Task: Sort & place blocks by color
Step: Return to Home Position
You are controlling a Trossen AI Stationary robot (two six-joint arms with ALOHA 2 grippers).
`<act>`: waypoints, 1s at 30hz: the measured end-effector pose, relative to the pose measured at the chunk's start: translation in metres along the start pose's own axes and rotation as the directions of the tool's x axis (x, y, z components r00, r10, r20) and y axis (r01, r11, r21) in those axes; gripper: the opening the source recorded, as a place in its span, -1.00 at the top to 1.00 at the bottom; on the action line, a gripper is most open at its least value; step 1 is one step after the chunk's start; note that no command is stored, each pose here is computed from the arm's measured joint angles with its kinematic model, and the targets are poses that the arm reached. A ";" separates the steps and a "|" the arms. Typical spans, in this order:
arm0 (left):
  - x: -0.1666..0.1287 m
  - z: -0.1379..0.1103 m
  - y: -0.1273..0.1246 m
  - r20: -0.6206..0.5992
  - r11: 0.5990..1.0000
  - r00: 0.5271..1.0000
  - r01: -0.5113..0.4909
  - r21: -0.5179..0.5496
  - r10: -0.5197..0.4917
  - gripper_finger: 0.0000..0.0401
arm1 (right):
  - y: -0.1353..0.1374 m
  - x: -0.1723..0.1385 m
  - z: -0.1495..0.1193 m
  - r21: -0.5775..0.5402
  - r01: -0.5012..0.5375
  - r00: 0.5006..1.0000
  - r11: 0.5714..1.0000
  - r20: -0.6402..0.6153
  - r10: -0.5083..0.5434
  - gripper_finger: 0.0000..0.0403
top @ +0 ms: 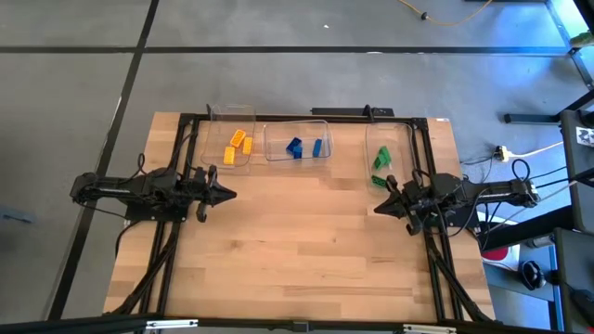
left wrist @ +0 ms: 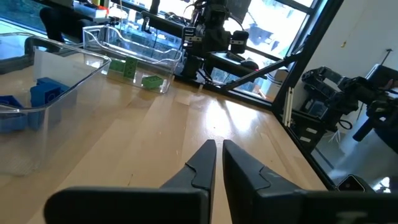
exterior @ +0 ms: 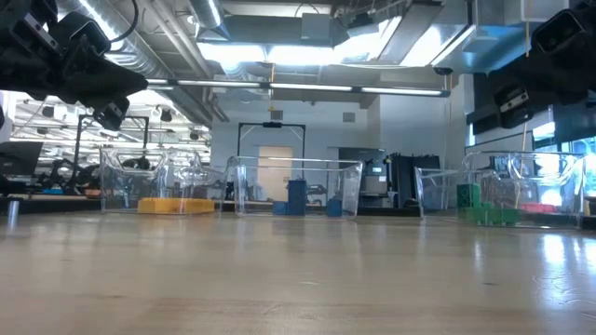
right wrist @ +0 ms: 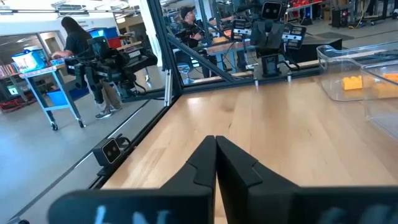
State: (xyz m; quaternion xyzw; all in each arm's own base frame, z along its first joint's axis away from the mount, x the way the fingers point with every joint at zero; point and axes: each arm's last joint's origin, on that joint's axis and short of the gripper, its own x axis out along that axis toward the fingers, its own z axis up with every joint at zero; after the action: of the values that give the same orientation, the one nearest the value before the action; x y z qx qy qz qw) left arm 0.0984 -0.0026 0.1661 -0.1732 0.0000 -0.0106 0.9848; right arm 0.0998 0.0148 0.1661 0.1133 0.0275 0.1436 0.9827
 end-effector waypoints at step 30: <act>0.000 0.000 0.000 0.000 1.000 1.000 -0.001 0.000 0.001 0.90 | 0.000 0.000 0.000 0.001 0.001 1.000 1.000 0.001 -0.001 0.94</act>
State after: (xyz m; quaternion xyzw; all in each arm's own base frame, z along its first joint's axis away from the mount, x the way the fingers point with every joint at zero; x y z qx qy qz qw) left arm 0.0984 -0.0026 0.1661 -0.1732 -0.0001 -0.0099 0.9848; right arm 0.0998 0.0148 0.1662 0.1139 0.0273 0.1432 0.9827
